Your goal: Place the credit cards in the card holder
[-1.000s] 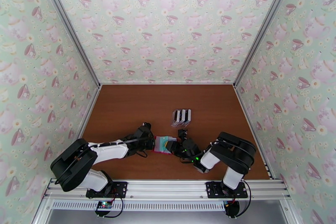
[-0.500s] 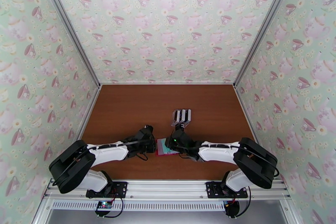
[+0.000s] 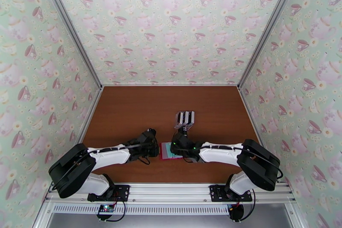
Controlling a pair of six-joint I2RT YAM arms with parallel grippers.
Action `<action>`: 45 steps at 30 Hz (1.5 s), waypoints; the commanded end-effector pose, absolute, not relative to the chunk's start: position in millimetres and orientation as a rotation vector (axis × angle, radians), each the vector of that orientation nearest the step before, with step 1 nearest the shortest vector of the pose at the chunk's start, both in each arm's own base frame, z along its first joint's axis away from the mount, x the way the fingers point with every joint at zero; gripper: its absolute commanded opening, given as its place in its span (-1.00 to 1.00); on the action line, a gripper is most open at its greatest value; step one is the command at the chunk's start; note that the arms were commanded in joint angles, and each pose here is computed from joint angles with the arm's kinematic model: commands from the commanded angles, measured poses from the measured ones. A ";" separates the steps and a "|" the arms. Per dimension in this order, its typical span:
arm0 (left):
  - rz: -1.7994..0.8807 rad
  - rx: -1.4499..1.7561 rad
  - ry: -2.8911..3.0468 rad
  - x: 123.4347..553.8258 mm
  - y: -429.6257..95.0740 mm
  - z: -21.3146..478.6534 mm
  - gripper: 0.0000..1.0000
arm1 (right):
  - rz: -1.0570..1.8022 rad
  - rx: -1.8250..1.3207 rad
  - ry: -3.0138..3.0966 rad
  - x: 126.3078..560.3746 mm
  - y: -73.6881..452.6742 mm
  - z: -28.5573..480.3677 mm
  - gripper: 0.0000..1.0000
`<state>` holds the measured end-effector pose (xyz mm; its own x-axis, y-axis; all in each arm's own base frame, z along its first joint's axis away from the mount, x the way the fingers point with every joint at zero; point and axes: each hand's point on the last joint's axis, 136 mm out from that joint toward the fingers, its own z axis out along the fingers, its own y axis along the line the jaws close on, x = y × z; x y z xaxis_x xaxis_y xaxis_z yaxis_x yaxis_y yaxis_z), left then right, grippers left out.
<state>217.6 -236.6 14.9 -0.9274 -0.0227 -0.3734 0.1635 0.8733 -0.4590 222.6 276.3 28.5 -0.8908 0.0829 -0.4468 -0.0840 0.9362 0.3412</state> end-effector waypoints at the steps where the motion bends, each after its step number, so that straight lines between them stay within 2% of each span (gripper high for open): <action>1: -0.669 0.108 2.782 199.8 -230.1 -3.5 -0.80 | 0.421 -0.063 2.644 221.3 278.3 24.3 -0.20; 26: -0.699 0.063 2.792 206.9 -236.1 -13.3 -0.81 | 0.267 -0.260 2.632 207.6 315.1 34.9 -0.21; 40: -0.739 0.047 2.785 207.5 -239.9 -13.5 -0.84 | 0.375 -0.328 2.650 203.2 341.3 36.9 -0.34; 45: -0.740 0.040 2.780 208.2 -239.3 -12.1 -0.84 | 0.311 -0.324 2.638 205.9 330.8 42.4 -0.25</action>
